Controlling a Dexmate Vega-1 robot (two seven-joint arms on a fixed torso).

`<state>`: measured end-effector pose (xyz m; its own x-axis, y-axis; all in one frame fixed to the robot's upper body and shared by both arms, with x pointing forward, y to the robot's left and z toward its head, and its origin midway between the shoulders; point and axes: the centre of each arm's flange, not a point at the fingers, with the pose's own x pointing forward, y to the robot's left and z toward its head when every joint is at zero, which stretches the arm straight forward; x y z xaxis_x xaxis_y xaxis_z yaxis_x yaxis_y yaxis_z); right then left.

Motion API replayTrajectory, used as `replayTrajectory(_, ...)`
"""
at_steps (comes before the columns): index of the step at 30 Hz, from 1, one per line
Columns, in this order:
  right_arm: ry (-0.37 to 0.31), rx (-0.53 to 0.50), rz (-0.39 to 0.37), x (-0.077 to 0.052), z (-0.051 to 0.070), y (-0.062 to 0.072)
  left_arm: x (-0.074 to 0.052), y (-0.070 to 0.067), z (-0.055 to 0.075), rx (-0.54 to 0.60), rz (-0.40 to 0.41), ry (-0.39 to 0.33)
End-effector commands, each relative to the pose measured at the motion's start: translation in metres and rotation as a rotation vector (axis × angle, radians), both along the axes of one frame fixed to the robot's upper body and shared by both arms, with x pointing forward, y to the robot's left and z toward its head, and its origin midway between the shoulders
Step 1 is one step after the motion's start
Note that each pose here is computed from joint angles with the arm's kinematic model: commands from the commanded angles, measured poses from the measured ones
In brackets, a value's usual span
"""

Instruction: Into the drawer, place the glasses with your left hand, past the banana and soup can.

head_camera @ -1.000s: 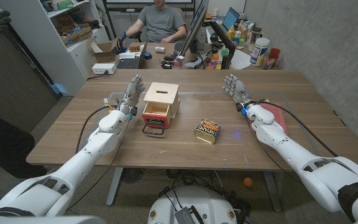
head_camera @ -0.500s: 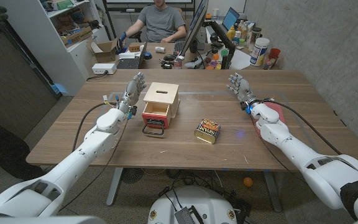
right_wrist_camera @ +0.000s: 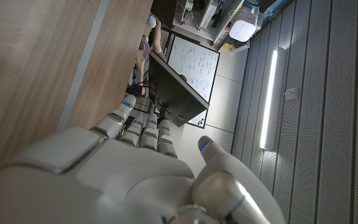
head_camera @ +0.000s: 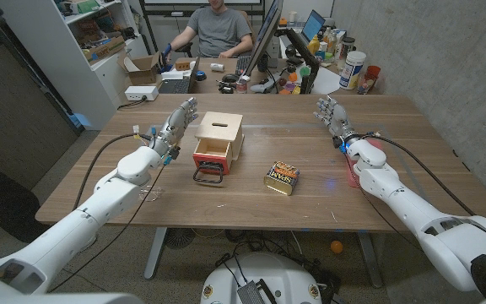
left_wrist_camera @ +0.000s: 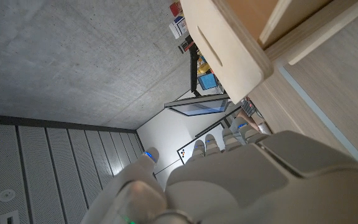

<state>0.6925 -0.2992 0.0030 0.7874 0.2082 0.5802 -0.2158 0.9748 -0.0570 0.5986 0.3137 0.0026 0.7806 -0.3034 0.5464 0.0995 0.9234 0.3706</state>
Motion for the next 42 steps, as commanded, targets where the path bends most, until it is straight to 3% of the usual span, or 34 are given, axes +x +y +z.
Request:
replayTrajectory(1, -0.007, 0.011, -0.017, -0.009, -0.002, 0.000, -0.035, 0.015, 0.011, 0.146, 0.017, -0.083)
replayTrajectory(17, -0.004, 0.036, -0.060, -0.017, -0.006, -0.002, -0.061, 0.032, 0.031, 0.343, 0.049, -0.143)
replayTrajectory(30, -0.008, 0.051, -0.086, -0.022, -0.005, -0.004, -0.107, 0.032, 0.053, 0.519, 0.044, -0.225)
replayTrajectory(42, -0.020, 0.064, -0.088, -0.024, -0.004, 0.003, -0.143, 0.023, 0.053, 0.728, 0.090, -0.221)
